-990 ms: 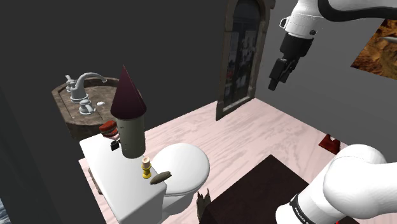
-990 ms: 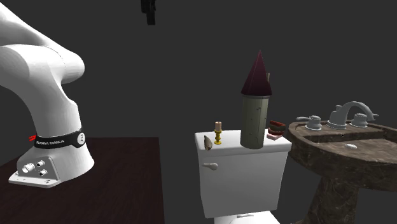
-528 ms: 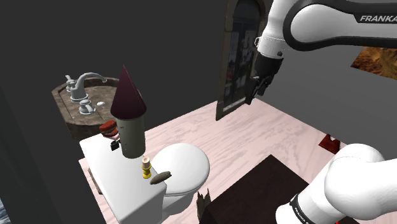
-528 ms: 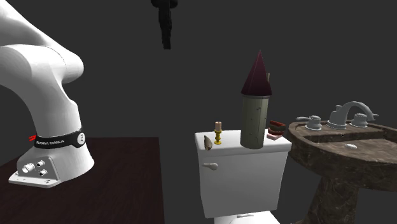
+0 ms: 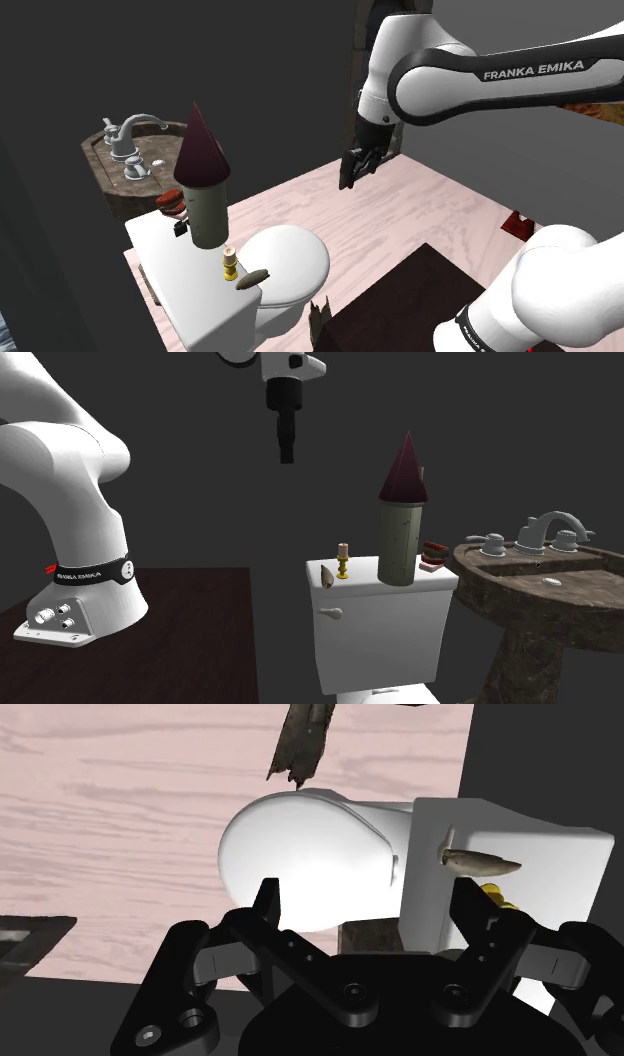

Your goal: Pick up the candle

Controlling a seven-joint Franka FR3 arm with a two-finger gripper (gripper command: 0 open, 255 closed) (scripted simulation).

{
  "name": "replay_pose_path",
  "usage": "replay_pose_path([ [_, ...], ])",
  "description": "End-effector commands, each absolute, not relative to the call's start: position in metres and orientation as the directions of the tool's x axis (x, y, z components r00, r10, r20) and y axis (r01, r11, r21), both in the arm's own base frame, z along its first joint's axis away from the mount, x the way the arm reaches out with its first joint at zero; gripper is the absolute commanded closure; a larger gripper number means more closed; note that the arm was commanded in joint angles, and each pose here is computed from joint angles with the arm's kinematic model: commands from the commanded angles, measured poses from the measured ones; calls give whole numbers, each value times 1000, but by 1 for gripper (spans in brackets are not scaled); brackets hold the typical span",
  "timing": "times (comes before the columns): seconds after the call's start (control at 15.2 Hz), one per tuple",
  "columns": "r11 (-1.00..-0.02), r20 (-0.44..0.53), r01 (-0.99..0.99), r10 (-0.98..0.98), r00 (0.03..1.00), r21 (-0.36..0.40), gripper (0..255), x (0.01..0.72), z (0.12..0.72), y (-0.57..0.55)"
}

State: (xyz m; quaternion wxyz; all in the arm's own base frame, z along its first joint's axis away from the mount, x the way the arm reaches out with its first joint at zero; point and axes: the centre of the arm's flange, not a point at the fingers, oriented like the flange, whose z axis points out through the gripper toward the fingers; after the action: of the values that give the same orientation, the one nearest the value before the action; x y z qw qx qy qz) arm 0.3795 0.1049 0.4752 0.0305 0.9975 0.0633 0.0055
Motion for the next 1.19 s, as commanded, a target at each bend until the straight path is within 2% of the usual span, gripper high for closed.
replay_pose_path([
  [0.0, -990, 9, 126, 126, 992, 58, 0, 388, 457, 122],
  [1.12, -991, 10, 129, 130, 992, 31, 0, 472, 304, 260],
])
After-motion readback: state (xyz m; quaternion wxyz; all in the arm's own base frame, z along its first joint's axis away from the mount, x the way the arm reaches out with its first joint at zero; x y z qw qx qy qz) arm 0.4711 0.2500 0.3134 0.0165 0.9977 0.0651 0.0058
